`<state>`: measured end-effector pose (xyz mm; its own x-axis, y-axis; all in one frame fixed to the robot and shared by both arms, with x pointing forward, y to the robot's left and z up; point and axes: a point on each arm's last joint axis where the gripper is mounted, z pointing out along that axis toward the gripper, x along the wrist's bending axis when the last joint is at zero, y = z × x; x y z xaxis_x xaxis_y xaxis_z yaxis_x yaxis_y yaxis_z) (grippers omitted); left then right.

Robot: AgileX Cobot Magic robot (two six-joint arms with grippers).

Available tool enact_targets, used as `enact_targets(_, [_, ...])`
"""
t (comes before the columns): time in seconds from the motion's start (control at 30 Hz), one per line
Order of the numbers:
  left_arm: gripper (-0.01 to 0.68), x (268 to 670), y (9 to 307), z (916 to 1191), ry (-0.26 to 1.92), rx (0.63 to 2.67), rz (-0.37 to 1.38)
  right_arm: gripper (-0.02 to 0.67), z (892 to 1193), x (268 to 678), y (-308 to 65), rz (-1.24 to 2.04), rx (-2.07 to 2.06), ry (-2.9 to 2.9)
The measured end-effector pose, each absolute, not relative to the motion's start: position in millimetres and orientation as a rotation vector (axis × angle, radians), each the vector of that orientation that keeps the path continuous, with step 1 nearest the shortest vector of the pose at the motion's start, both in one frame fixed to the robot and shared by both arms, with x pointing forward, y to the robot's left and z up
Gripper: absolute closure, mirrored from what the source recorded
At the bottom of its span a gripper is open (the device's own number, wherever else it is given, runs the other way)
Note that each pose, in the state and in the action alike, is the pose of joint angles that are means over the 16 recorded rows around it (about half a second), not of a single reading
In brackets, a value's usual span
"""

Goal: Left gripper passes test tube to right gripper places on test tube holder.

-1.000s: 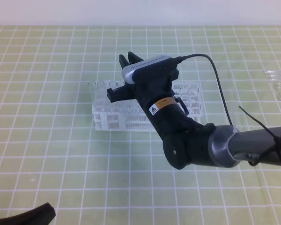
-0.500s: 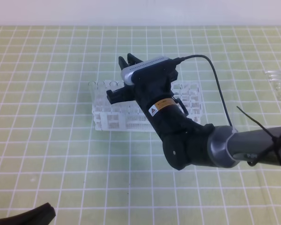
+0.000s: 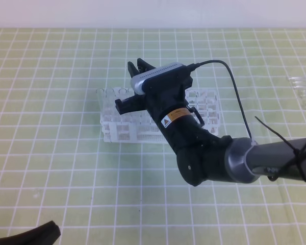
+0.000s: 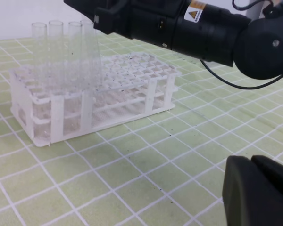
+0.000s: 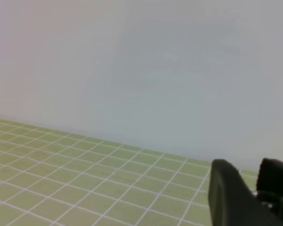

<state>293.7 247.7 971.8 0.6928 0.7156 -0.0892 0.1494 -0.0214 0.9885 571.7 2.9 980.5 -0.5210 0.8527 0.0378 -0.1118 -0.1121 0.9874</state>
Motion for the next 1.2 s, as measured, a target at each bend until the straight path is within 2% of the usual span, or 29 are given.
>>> enact_targets(0.83, [0.673,293.6,247.7,971.3,0.734,1.557,0.522,0.55,974.2,566.6,-3.3,1.729,0.836,1.403])
enact_targets(1.2, [0.673,293.6,247.8,972.5,0.732,1.555,0.523,0.448,975.0,565.9,-3.8,1.729,0.834,1.404])
